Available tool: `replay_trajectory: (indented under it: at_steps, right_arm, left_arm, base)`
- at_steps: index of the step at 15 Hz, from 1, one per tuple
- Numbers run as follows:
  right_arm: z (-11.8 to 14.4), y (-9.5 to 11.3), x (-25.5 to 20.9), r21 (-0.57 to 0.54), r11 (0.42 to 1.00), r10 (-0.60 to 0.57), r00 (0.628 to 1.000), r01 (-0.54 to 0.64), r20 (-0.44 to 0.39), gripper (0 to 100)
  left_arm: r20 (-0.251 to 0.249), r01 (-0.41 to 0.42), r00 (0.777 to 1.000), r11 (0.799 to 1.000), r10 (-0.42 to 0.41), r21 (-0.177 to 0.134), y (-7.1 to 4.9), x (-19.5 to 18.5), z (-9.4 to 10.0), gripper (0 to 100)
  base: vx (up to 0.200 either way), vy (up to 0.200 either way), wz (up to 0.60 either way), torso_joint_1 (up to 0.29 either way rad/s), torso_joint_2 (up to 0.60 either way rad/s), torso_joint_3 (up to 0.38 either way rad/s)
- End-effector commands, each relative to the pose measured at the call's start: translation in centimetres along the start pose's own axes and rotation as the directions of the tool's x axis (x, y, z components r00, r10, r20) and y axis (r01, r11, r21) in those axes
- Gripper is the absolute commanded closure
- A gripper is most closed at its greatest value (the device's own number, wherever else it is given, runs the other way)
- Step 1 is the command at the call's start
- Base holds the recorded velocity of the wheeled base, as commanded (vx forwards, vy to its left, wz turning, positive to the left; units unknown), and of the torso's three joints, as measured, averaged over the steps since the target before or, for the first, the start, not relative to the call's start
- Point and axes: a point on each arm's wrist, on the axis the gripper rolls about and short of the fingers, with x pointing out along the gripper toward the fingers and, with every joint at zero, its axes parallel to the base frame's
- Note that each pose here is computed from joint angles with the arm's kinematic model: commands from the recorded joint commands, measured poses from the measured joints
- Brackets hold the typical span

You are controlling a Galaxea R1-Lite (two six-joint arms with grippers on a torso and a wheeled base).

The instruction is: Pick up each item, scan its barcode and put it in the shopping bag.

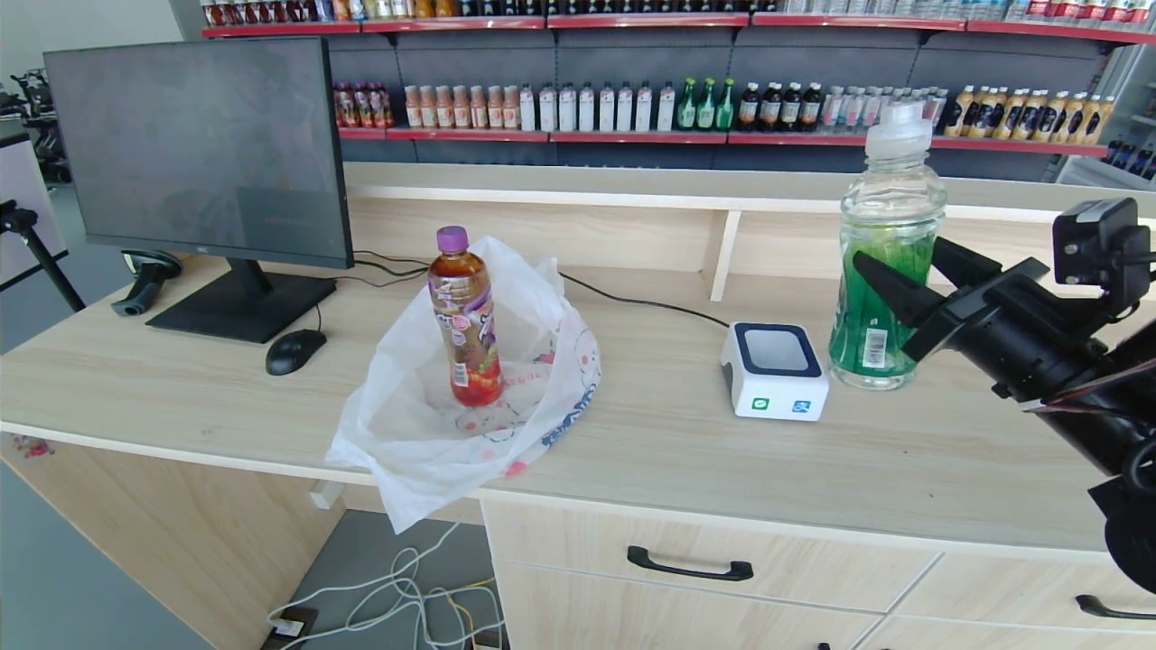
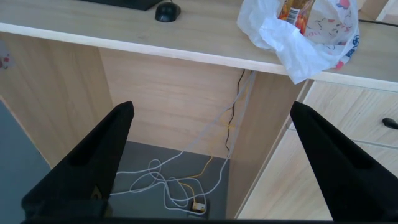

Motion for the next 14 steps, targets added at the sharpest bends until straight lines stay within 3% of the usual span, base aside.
replay_trajectory:
  at_steps: [1, 7, 13, 14]
  right_arm:
    - [0.64, 0.23, -0.84, 0.012, 1.000, -0.002, 1.000, 0.002, 0.005, 100]
    - [0.68, 0.30, -1.05, 0.043, 0.999, -0.002, 1.000, 0.001, 0.002, 100]
    - [0.75, 0.21, -1.06, 0.053, 0.999, -0.005, 1.000, 0.004, 0.005, 100]
    - [0.69, 0.13, -1.07, 0.053, 0.999, -0.007, 1.000, 0.007, 0.002, 100]
  left_arm:
    - [-0.002, 0.000, 1.000, 1.000, 0.000, 0.000, 0.00, 0.01, 0.00, 0]
    - [0.000, 0.000, 1.000, 1.000, 0.000, 0.000, 0.00, 0.00, -0.01, 0]
    - [-0.002, 0.000, 1.000, 1.000, 0.000, 0.000, 0.00, 0.01, 0.00, 0]
    - [0.000, -0.001, 1.000, 1.000, 0.001, 0.000, 0.00, 0.00, -0.01, 0]
  base:
    - [0.000, 0.000, 0.00, 0.000, 0.00, 0.000]
    - [0.000, 0.000, 0.00, 0.000, 0.00, 0.000]
    - [-0.200, 0.000, 0.00, 0.002, 0.01, 0.004]
    - [0.000, 0.000, 0.00, 0.000, 0.00, 0.000]
